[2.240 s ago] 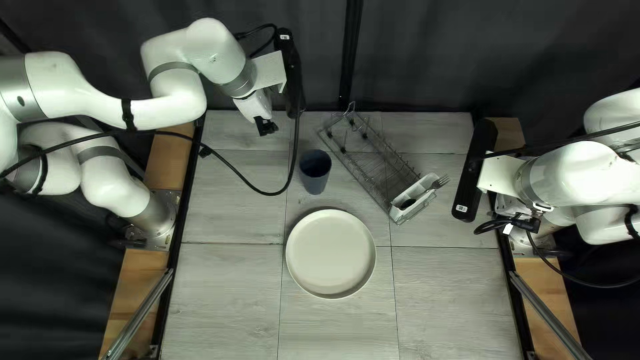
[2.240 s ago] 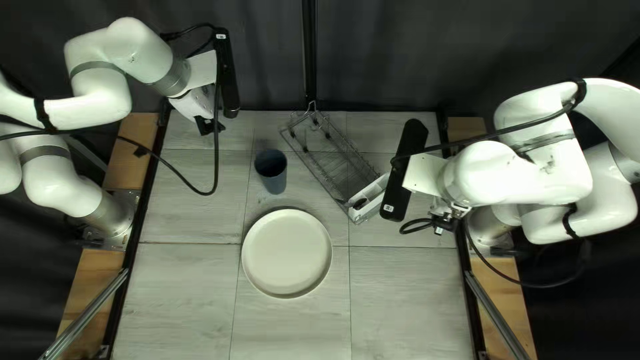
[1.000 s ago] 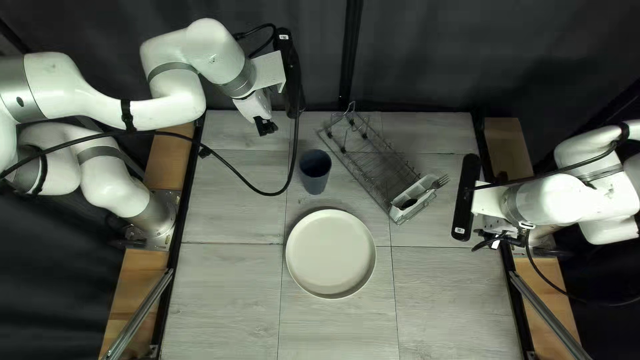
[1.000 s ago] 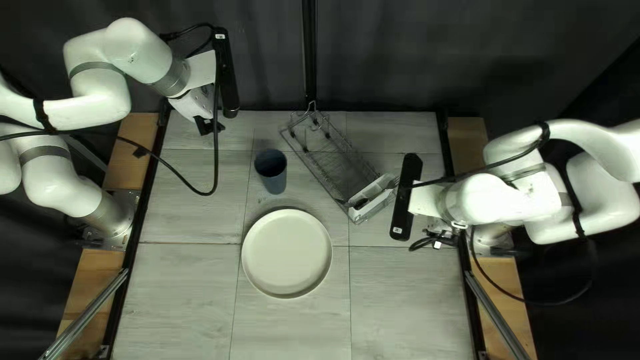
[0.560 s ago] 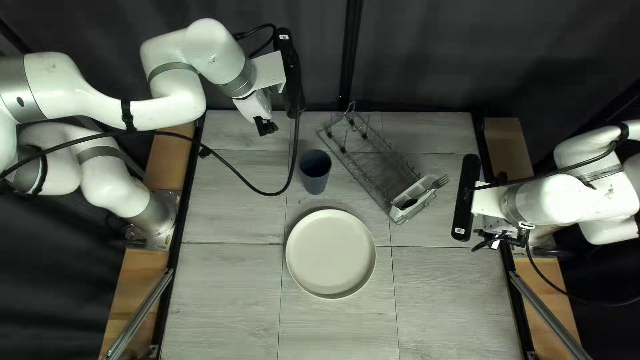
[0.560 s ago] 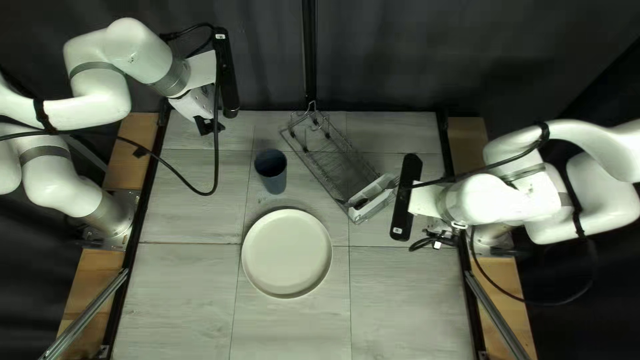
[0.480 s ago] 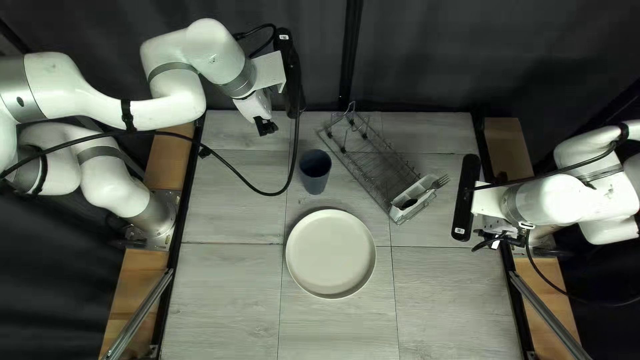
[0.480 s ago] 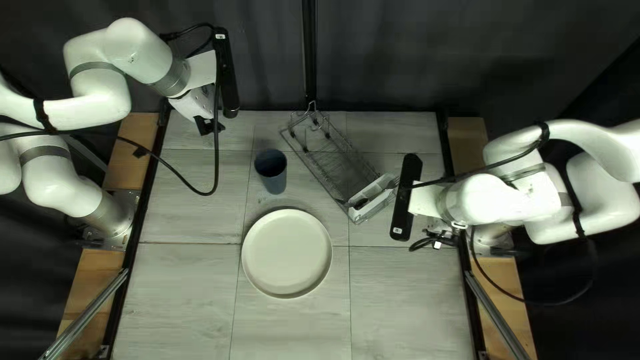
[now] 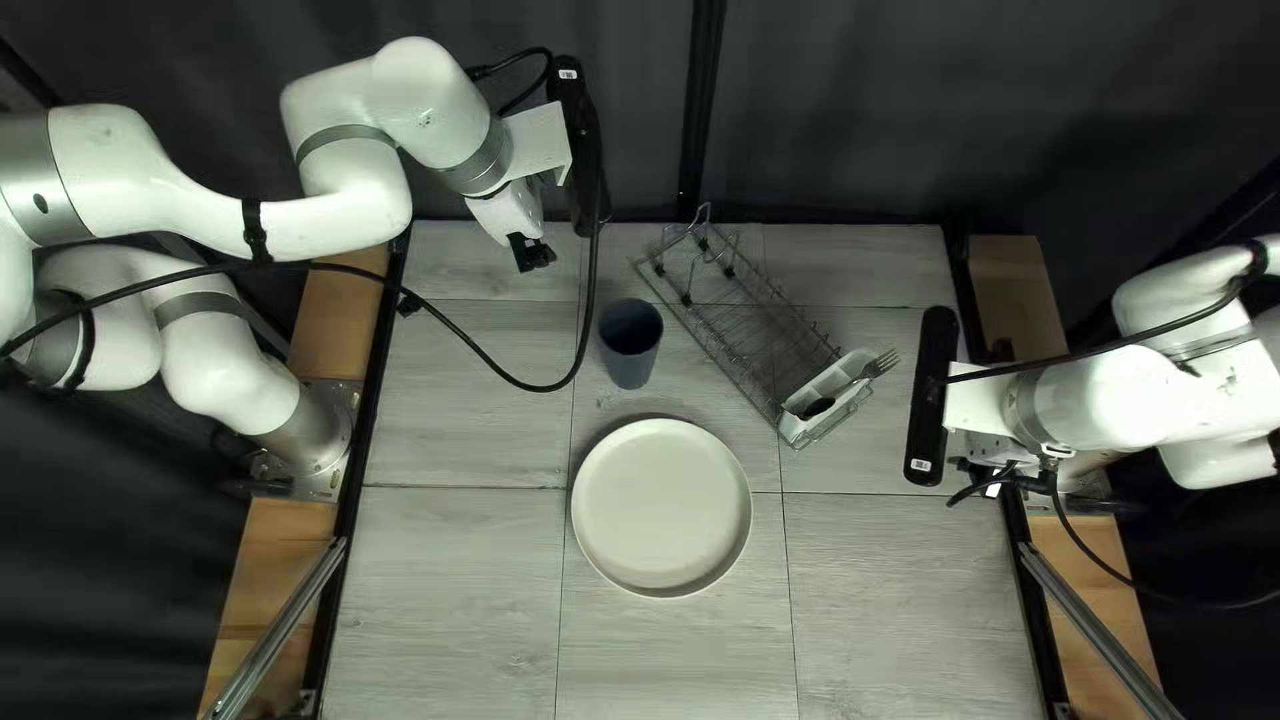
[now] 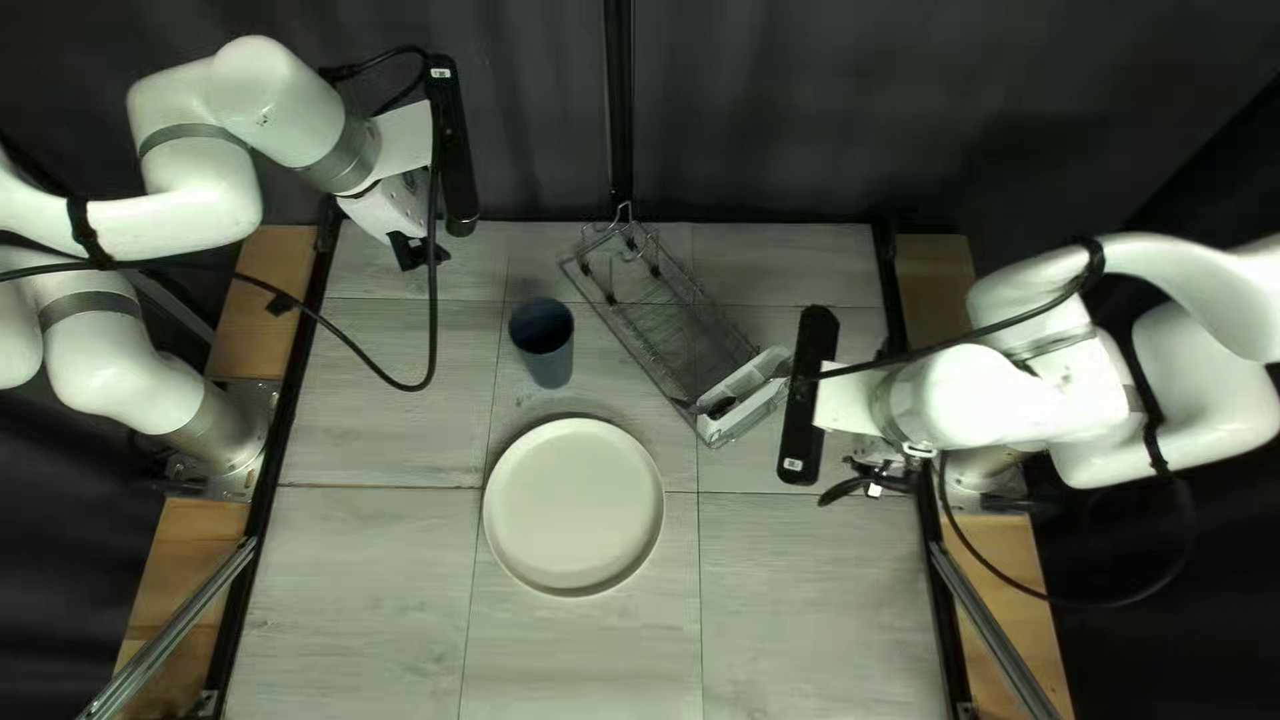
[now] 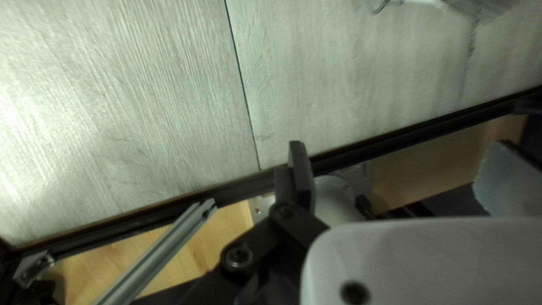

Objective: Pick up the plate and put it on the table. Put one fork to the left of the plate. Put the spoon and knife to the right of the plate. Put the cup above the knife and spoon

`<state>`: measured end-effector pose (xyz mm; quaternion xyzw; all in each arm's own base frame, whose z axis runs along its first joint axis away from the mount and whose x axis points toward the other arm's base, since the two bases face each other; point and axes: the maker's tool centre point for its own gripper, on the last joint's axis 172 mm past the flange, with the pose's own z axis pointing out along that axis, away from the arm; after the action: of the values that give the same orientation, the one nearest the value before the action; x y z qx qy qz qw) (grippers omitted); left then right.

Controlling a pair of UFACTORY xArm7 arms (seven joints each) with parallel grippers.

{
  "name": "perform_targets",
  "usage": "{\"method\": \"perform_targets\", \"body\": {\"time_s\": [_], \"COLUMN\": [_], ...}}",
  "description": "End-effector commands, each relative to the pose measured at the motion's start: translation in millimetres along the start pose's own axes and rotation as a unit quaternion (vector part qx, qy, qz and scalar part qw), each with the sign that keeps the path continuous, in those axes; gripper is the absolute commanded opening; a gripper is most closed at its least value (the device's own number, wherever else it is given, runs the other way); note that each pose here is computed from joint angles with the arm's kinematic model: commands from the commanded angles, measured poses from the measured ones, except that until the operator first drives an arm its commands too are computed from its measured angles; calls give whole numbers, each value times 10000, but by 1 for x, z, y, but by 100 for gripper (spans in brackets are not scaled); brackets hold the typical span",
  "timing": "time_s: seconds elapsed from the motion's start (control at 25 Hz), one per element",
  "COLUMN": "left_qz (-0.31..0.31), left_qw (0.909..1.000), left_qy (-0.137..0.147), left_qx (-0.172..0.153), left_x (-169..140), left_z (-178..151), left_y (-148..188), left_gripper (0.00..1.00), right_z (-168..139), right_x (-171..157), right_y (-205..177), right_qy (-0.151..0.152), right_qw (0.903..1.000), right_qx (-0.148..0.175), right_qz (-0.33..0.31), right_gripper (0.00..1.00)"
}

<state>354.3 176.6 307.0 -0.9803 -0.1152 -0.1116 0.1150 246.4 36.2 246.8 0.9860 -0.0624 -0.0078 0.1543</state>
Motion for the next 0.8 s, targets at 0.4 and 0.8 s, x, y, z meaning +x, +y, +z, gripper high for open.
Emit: {"method": "perform_targets", "body": {"time_s": [0.4,0.8], "left_qz": [0,0], "left_qw": [10000,10000], "left_qy": [0,0], "left_qx": [0,0], "left_x": [0,0], "left_z": [0,0], "left_y": [0,0], "left_gripper": [100,100], "right_z": [13,50], "right_x": [87,125], "right_y": [-23,-40], "right_qy": [-130,-131], "right_qw": [9919,9764], "right_qx": [-485,-613], "right_qz": [-1171,-2065], "right_gripper": [100,100]}}
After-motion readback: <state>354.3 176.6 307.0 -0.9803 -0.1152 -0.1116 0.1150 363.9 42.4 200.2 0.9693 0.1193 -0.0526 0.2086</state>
